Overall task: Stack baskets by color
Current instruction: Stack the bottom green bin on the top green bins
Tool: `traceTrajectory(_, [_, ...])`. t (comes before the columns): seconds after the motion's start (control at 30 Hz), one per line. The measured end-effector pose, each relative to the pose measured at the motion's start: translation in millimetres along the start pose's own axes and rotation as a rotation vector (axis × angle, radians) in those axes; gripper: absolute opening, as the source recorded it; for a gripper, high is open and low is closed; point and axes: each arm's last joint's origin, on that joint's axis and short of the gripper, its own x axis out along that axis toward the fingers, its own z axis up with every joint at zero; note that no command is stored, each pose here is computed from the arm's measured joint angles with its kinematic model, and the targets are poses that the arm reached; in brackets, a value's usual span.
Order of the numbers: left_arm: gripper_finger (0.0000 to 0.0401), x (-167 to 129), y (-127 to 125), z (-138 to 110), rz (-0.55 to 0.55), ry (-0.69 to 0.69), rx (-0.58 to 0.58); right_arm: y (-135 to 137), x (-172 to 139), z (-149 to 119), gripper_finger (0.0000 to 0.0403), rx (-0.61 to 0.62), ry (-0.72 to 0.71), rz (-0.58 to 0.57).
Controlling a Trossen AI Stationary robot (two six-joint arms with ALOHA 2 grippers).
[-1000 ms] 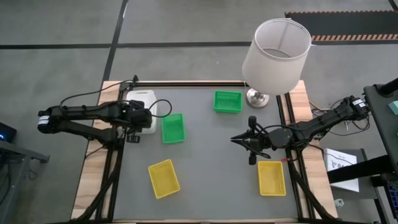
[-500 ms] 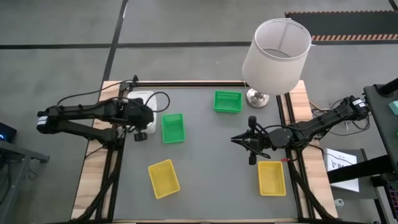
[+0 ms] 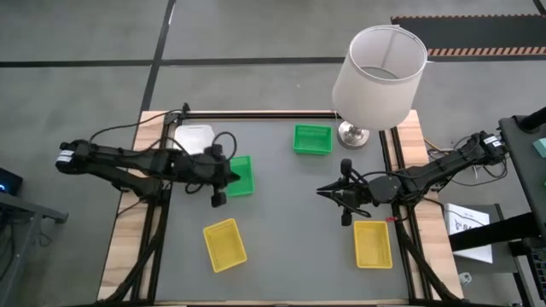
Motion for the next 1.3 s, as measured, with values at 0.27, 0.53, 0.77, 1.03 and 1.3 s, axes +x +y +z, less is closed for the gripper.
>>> traceTrajectory(0.27, [0.0006,47,-26,-4,-0.032,0.078,0.034,0,0,-1,0.0027,0.010,0.010,0.005])
traceTrajectory(0.53, [0.0015,88,-34,-17,-0.031,0.260,-0.016,0,0,-1,0.0027,0.010,0.011,0.005])
traceTrajectory(0.77, [0.0088,114,-33,-29,0.011,0.353,0.002,1,0,-1,0.0027,0.009,0.012,0.006])
traceTrajectory(1.03, [0.0152,130,-30,-41,0.105,0.421,0.085,1,0,-1,0.0027,0.008,0.014,0.006])
traceTrajectory(1.3, [0.0125,142,-32,-47,0.092,0.457,0.171,1,0,-2,0.0027,0.008,0.017,0.008])
